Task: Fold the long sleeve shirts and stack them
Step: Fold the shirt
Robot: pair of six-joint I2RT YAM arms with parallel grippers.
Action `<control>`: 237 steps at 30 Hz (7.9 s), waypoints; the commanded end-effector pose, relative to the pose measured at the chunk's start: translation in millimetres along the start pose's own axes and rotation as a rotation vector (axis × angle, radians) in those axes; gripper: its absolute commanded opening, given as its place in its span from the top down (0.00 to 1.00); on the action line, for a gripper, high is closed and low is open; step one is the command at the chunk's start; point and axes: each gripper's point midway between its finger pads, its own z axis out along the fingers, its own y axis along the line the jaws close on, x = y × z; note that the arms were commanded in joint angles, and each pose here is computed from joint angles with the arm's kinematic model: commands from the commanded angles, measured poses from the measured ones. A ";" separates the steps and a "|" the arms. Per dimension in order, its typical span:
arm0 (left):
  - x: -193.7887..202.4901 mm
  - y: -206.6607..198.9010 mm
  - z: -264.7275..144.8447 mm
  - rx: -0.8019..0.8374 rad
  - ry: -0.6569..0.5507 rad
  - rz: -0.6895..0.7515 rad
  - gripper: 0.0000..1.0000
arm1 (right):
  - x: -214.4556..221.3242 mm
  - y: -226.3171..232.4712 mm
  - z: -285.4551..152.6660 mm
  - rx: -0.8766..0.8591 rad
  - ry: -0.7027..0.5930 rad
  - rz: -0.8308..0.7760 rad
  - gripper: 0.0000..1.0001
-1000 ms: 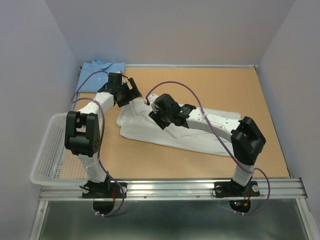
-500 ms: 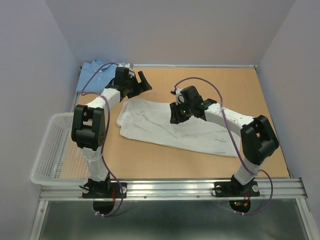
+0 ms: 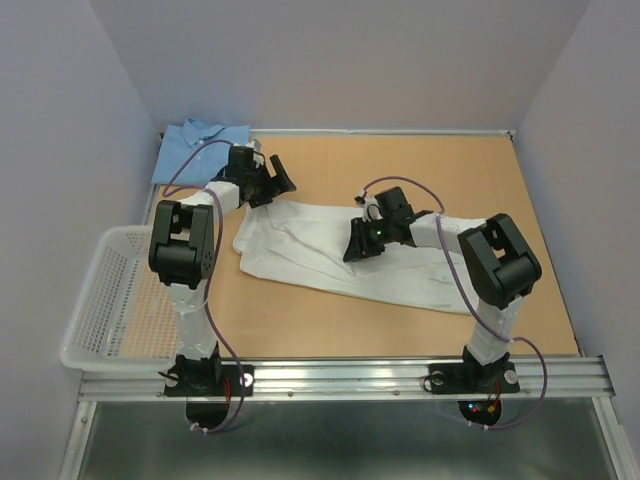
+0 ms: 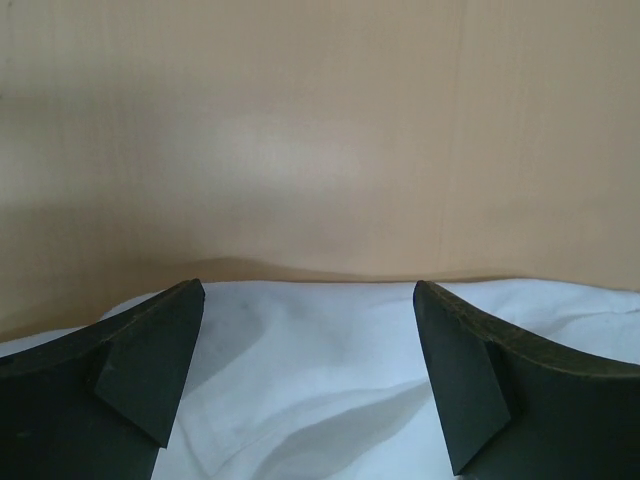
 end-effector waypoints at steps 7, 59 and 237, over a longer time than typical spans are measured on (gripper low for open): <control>-9.0 31.6 -8.5 -0.060 -0.057 0.005 0.02 | 24.2 -30.3 -12.3 0.035 -0.032 0.056 0.66; 62.4 -43.6 -89.1 -0.309 0.072 0.321 0.01 | -5.9 -121.0 -165.2 0.962 -0.070 0.026 0.40; 275.0 28.1 -147.6 -0.101 0.333 -0.193 0.35 | 107.5 -36.8 -66.8 0.265 -0.067 0.659 0.28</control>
